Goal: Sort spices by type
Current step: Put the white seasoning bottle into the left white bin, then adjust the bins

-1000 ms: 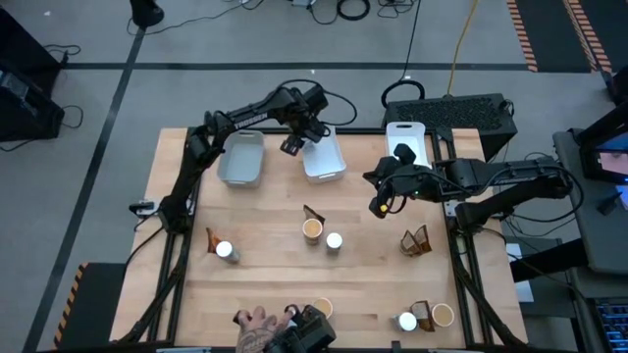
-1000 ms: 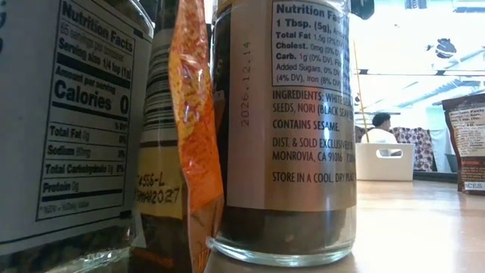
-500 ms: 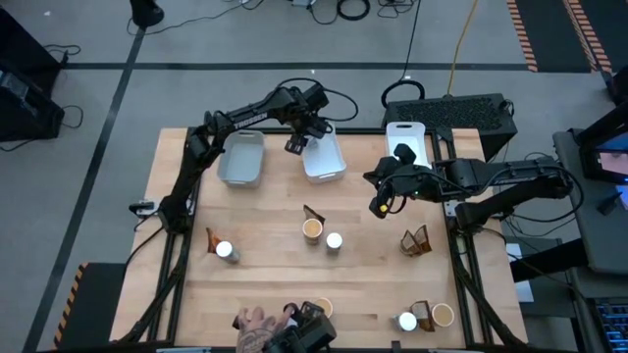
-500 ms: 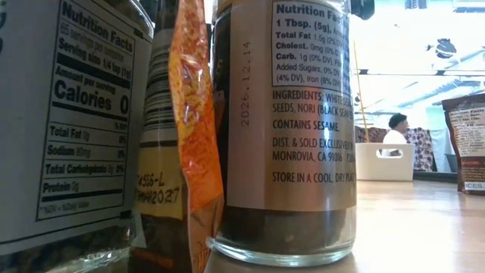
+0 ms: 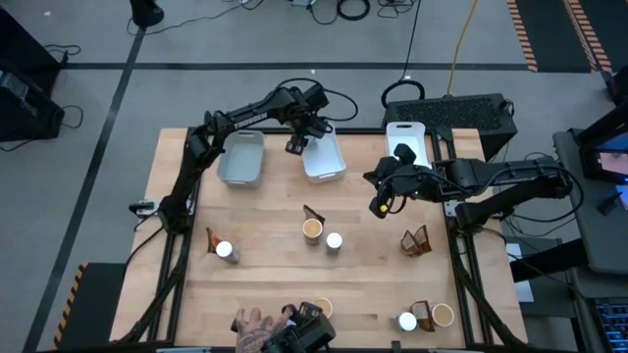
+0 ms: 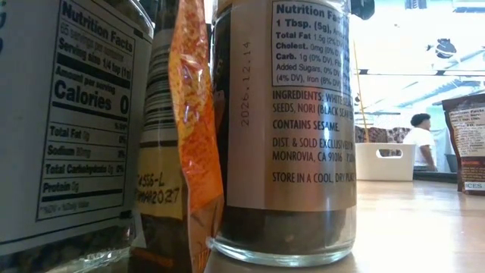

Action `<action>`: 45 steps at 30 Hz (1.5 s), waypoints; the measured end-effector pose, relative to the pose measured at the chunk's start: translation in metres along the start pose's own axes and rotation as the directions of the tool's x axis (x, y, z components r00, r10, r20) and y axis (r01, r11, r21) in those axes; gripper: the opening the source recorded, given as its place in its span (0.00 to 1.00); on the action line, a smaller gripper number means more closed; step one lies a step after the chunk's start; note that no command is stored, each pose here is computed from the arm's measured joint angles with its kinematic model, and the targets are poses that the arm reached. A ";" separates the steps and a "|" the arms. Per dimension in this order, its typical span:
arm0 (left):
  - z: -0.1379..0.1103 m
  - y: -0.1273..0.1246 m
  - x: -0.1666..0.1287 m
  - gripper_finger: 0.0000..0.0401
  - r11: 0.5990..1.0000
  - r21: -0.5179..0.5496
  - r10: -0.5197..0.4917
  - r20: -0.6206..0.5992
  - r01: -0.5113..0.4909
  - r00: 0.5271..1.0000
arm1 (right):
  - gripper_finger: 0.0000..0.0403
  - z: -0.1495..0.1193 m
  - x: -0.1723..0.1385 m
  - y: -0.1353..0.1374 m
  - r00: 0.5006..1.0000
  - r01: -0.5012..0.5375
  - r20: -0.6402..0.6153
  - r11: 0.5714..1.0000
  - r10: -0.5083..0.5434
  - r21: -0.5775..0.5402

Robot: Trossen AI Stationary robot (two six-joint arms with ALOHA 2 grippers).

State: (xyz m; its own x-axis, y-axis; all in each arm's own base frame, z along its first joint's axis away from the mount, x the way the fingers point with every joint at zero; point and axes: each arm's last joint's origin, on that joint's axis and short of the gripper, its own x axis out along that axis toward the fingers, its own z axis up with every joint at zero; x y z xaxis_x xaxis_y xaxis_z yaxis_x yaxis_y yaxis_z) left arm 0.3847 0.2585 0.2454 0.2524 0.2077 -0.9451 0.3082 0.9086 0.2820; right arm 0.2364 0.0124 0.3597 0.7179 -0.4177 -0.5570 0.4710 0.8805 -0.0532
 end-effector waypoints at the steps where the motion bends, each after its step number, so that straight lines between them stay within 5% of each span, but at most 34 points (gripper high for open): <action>1: 0.000 0.000 0.000 0.58 1.000 -0.001 -0.005 0.003 0.005 1.000 | 0.00 0.000 0.000 0.000 1.000 0.000 0.000 1.000 0.000 0.000; 11: -0.005 0.004 0.000 0.61 0.996 -0.092 0.001 0.006 0.000 1.000 | 0.00 -0.002 0.000 0.000 1.000 -0.021 -0.024 1.000 0.021 -0.009; 27: -0.007 0.004 -0.002 0.66 0.996 -0.089 -0.004 -0.001 0.004 1.000 | 0.00 -0.002 0.000 0.000 0.999 -0.020 -0.028 1.000 0.019 -0.019; 38: -0.007 0.003 -0.055 0.66 0.992 -0.099 0.084 0.095 -0.075 0.992 | 0.00 -0.002 0.000 0.000 0.999 -0.020 -0.027 0.999 0.019 -0.033; 45: -0.033 -0.004 -0.092 0.66 0.953 -0.301 -0.011 0.120 0.046 0.993 | 0.00 -0.002 0.000 0.000 0.999 -0.020 -0.026 0.999 0.019 -0.031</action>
State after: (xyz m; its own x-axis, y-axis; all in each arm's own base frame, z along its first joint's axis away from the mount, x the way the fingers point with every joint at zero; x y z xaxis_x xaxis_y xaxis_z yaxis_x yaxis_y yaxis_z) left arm 0.3301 0.2478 0.3260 0.3572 0.1532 -0.9214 0.0295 0.9841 0.1750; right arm 0.2353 0.0129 0.3580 0.7132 -0.3945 -0.5795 0.4401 0.8954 -0.0678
